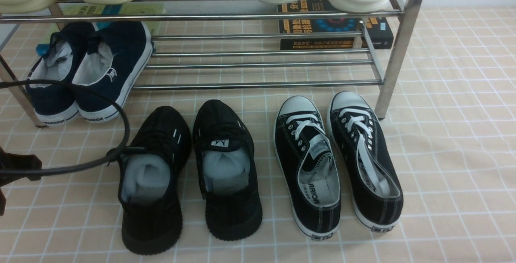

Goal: Take the shoes off the shelf from the light coffee tablecloth by hand.

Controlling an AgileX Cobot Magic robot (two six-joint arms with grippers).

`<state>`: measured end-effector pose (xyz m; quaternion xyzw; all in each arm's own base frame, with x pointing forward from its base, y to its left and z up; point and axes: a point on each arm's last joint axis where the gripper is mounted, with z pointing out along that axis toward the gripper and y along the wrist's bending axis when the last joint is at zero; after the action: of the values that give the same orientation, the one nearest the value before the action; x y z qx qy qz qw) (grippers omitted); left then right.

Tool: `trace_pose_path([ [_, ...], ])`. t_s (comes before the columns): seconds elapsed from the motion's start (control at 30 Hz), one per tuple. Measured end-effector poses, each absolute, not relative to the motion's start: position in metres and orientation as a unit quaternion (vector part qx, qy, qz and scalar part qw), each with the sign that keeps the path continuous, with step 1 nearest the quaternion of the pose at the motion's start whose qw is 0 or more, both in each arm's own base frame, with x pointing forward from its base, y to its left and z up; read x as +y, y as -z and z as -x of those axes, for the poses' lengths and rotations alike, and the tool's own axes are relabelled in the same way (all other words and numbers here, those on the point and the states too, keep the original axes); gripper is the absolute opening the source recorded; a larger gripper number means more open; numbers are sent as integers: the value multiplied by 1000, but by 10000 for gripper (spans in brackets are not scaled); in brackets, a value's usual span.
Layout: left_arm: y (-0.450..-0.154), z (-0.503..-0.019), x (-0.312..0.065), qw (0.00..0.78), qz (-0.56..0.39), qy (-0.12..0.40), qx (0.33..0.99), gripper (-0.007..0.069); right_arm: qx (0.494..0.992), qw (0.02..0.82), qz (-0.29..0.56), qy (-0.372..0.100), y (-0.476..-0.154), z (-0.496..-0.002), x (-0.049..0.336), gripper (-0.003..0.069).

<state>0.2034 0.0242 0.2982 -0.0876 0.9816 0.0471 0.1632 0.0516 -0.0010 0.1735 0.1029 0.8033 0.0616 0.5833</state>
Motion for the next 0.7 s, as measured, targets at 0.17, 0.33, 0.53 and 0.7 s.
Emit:
trace_pose_path([
  [0.17,-306,-195,23,177,88,-46,979,1,803,583,-103,-62,-173,-52,-1,14],
  [0.33,-316,-185,23,201,88,-46,974,1,804,583,-103,-62,-173,-52,-1,19],
  [0.53,-321,-179,22,214,88,-46,972,1,804,583,-98,-58,-173,-52,-1,27],
  [0.7,-322,-177,22,213,88,-46,972,2,806,585,-83,-47,-173,-52,-1,29],
])
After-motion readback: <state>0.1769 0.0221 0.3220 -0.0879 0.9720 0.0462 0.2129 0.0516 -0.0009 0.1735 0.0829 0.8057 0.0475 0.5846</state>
